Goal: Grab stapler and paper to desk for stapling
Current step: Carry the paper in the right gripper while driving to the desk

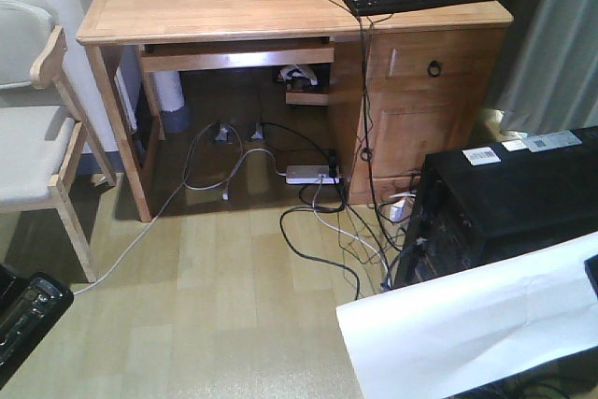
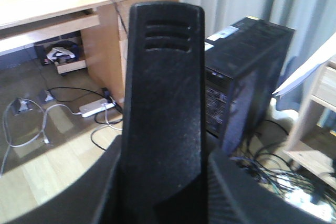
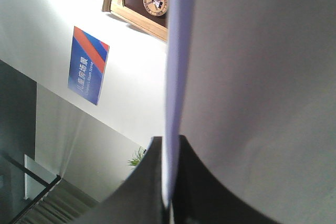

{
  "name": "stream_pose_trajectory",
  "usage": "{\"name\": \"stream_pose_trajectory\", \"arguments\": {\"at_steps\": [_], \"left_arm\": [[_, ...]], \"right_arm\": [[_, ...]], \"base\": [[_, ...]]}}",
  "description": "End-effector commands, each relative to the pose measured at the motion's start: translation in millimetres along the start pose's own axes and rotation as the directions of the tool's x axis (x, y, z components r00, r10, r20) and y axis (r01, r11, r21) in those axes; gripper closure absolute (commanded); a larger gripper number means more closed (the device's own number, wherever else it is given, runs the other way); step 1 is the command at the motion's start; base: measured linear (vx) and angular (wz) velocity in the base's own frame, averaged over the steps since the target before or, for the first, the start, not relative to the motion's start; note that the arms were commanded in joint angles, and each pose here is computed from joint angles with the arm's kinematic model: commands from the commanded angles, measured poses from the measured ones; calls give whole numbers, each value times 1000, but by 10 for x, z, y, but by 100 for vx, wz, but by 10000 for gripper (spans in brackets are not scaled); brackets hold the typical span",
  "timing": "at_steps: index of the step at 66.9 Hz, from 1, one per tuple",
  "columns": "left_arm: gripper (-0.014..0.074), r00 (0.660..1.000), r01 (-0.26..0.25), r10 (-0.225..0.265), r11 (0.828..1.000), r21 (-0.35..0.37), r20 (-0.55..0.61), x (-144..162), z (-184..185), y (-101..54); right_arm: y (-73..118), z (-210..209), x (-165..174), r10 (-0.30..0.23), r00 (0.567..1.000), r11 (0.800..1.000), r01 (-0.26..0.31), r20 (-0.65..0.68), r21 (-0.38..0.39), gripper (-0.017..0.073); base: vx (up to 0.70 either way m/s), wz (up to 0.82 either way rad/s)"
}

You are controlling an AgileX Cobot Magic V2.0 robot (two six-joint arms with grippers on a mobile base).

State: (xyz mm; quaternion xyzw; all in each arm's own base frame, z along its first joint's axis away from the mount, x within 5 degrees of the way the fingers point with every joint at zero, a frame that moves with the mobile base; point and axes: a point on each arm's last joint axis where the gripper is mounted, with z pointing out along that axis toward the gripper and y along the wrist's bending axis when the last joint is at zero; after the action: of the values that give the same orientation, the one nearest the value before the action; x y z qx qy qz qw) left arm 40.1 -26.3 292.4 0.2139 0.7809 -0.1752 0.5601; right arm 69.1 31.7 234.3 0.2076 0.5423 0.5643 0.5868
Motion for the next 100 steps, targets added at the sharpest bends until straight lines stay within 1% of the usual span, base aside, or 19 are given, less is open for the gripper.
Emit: {"name": "stream_pose_trajectory", "arguments": {"at_steps": [1, 100], "left_arm": [[601, 990, 8, -9, 1000, 9, 140, -192, -51, -8], [601, 990, 8, -9, 1000, 9, 140, -192, -51, -8]], "right_arm": [[41, 2, -2, -3, 1000, 999, 3, 5, -53, 564], [40, 2, -2, -3, 1000, 999, 3, 5, -51, 564]], "base": [[23, 9], [19, 6]]}}
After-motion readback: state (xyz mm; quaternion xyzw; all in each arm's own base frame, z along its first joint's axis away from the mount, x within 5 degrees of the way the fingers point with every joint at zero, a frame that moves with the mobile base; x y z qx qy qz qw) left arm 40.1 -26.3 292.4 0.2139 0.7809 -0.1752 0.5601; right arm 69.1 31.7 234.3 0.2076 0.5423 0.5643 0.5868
